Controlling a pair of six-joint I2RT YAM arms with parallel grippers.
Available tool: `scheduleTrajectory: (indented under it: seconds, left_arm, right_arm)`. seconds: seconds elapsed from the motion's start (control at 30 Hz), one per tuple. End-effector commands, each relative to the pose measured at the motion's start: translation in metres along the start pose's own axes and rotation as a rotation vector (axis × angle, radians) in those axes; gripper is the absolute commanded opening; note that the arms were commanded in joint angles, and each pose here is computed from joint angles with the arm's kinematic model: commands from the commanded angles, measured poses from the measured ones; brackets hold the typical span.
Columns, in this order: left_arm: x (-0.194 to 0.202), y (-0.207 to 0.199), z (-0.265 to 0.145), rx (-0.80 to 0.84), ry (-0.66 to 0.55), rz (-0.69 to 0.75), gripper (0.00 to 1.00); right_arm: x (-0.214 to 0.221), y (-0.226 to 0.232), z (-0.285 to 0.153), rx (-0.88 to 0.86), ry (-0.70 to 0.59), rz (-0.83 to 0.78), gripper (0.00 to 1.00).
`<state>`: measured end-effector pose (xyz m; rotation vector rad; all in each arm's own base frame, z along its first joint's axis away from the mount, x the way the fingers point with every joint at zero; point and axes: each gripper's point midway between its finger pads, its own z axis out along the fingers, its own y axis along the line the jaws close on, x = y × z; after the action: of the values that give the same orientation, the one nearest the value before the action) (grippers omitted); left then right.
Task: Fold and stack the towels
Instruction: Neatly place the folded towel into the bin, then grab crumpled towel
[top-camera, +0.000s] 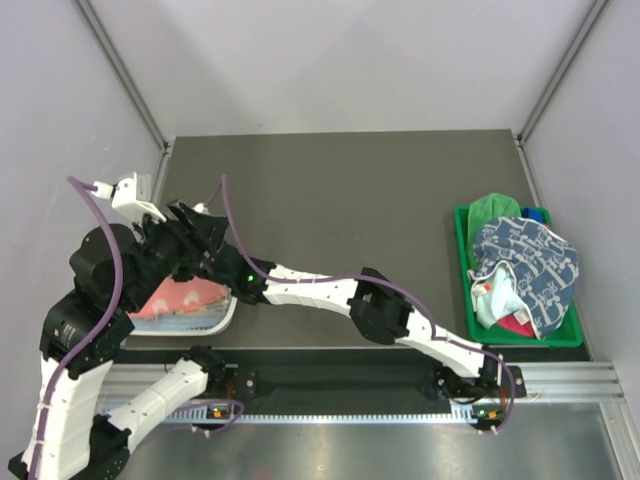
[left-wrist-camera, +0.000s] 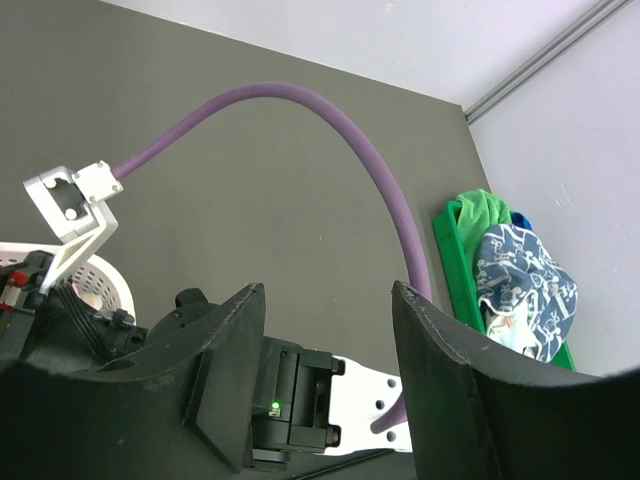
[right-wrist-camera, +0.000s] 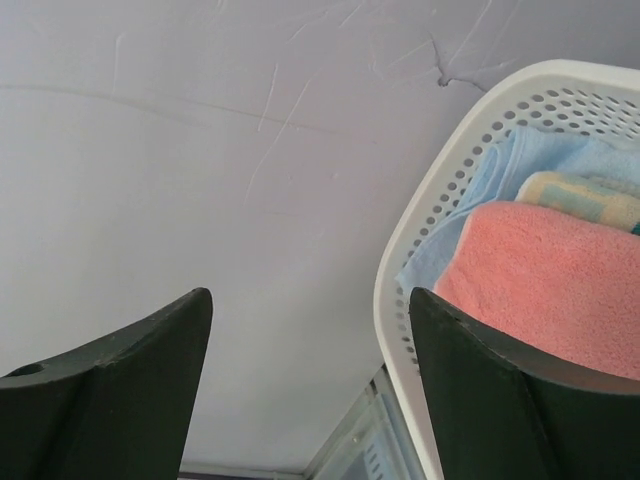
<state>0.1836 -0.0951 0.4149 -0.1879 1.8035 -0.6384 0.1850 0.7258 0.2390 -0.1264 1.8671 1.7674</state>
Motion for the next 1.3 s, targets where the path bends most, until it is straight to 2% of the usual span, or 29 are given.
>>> scheduleTrajectory:
  seconds: [0.0, 0.17, 0.27, 0.3, 0.43, 0.47, 0.53, 0.57, 0.6, 0.67, 0.73, 0.77, 0.83, 0.87, 0.93, 0.97, 1.03, 1.07, 1.1, 1.27]
  left_arm:
    - [-0.012, -0.012, 0.006, 0.04, -0.032, -0.01, 0.59]
    - [-0.035, -0.037, 0.0, 0.133, -0.086, -0.014, 0.59]
    - [-0.051, -0.052, 0.0, 0.181, -0.113, -0.013, 0.59]
    - [-0.053, -0.055, 0.005, 0.185, -0.117, -0.012, 0.59]
    - [-0.062, -0.068, 0.014, 0.221, -0.122, -0.009, 0.6]
    - [-0.06, -0.075, 0.016, 0.25, -0.104, -0.002, 0.6]
    - [-0.05, -0.08, 0.028, 0.273, -0.056, 0.011, 0.6]
    - [-0.048, -0.083, 0.032, 0.287, -0.047, 0.016, 0.6]
    - [-0.037, -0.084, 0.039, 0.3, -0.007, 0.023, 0.6]
    - [-0.026, -0.082, 0.046, 0.301, 0.031, 0.032, 0.6]
    - [-0.009, -0.076, 0.058, 0.286, 0.076, 0.034, 0.6]
    - [-0.005, -0.073, 0.061, 0.28, 0.079, 0.035, 0.6]
    - [0.006, -0.067, 0.069, 0.271, 0.094, 0.032, 0.6]
    - [0.009, -0.066, 0.071, 0.267, 0.1, 0.033, 0.6]
    - [0.015, -0.062, 0.079, 0.252, 0.113, 0.036, 0.6]
    - [0.025, -0.056, 0.085, 0.232, 0.133, 0.037, 0.6]
    - [0.03, -0.052, 0.093, 0.218, 0.135, 0.036, 0.6]
    - [0.039, -0.044, 0.099, 0.192, 0.151, 0.035, 0.6]
    - [0.044, -0.039, 0.103, 0.174, 0.16, 0.034, 0.59]
    - [0.076, -0.02, 0.12, 0.124, 0.222, 0.031, 0.59]
  right_arm:
    - [-0.019, 0.054, -0.014, -0.107, -0.042, -0.068, 0.8]
    - [-0.042, 0.055, -0.035, -0.089, -0.088, -0.161, 0.8]
    - [-0.048, 0.032, -0.058, 0.005, -0.107, -0.258, 0.82]
    - [-0.062, 0.044, -0.068, 0.008, -0.148, -0.294, 0.82]
    - [-0.086, 0.029, -0.1, 0.087, -0.197, -0.347, 0.82]
    - [-0.093, 0.009, -0.108, 0.134, -0.199, -0.351, 0.82]
    - [-0.111, 0.009, -0.124, 0.153, -0.225, -0.358, 0.82]
    - [-0.122, -0.015, -0.134, 0.203, -0.228, -0.362, 0.82]
    - [-0.134, -0.009, -0.144, 0.202, -0.244, -0.362, 0.82]
    - [-0.151, -0.041, -0.165, 0.274, -0.252, -0.374, 0.82]
    - [-0.169, -0.042, -0.185, 0.298, -0.269, -0.389, 0.81]
    - [-0.177, -0.063, -0.2, 0.355, -0.272, -0.395, 0.81]
    - [-0.195, -0.059, -0.222, 0.381, -0.302, -0.421, 0.81]
    - [-0.198, -0.08, -0.237, 0.458, -0.285, -0.433, 0.81]
    - [-0.216, -0.082, -0.266, 0.545, -0.335, -0.475, 0.82]
    - [-0.217, -0.102, -0.287, 0.631, -0.321, -0.487, 0.82]
    - [-0.237, -0.095, -0.327, 0.718, -0.398, -0.509, 0.82]
    - [-0.243, -0.109, -0.351, 0.786, -0.412, -0.509, 0.83]
    - [-0.25, -0.1, -0.378, 0.819, -0.436, -0.51, 0.83]
    - [-0.261, -0.124, -0.499, 1.153, -0.506, -0.505, 0.85]
